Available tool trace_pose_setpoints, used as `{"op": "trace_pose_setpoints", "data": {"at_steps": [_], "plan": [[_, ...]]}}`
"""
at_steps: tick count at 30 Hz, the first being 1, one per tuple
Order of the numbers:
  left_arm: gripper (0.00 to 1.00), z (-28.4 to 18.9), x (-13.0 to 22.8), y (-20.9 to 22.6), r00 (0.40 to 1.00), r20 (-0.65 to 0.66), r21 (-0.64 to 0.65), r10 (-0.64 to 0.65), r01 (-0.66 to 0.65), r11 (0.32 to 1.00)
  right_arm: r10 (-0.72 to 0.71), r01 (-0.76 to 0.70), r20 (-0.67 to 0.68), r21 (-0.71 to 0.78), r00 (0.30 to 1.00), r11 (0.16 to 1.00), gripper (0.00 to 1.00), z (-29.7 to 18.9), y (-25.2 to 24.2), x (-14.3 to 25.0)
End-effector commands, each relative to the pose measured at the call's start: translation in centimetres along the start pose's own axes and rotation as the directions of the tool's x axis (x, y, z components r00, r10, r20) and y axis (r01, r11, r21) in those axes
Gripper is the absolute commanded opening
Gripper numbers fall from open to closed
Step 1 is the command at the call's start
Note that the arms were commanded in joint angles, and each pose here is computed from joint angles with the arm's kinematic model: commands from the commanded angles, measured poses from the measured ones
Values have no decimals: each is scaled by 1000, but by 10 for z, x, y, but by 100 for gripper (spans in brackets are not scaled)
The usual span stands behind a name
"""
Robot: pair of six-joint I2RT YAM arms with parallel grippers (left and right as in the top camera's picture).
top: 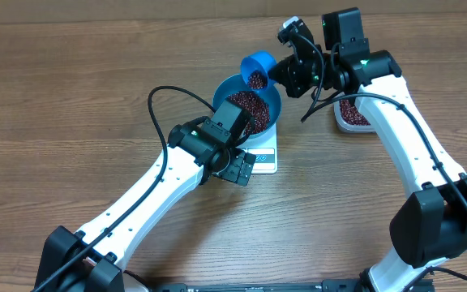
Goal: Scoop item into bowl and weigh 150g on scale
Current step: 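Tilt the scoop over the teal bowl to pour more beans, right gripper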
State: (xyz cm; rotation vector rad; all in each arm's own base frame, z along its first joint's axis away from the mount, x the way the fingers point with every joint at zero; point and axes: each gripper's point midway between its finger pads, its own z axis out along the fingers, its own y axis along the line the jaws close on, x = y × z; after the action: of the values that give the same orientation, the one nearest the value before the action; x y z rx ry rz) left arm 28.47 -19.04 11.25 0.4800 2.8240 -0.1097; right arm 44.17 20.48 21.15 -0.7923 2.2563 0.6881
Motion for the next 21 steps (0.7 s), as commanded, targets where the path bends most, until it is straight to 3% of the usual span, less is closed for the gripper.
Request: {"op": "trace_pose_setpoints", "data": {"at_steps": [1,12,17,21], "plan": [[100,2,2,2,1000,-4,-14,3,-3,1000,-31,33,76,-25,997,999,4,-23,16,-26],[100,2,2,2,1000,-4,-14,3,-3,1000,-29,31,77,-25,997,999,4,-23,16,-26],[100,2,2,2,1000,-4,-14,3,-3,1000,35,-33,76,-28,996,999,4,-23,15,-26],[100,2,2,2,1000,-4,-14,3,-3,1000,166,-164,83,-28,983,986,4,-29,4,-26]]}}
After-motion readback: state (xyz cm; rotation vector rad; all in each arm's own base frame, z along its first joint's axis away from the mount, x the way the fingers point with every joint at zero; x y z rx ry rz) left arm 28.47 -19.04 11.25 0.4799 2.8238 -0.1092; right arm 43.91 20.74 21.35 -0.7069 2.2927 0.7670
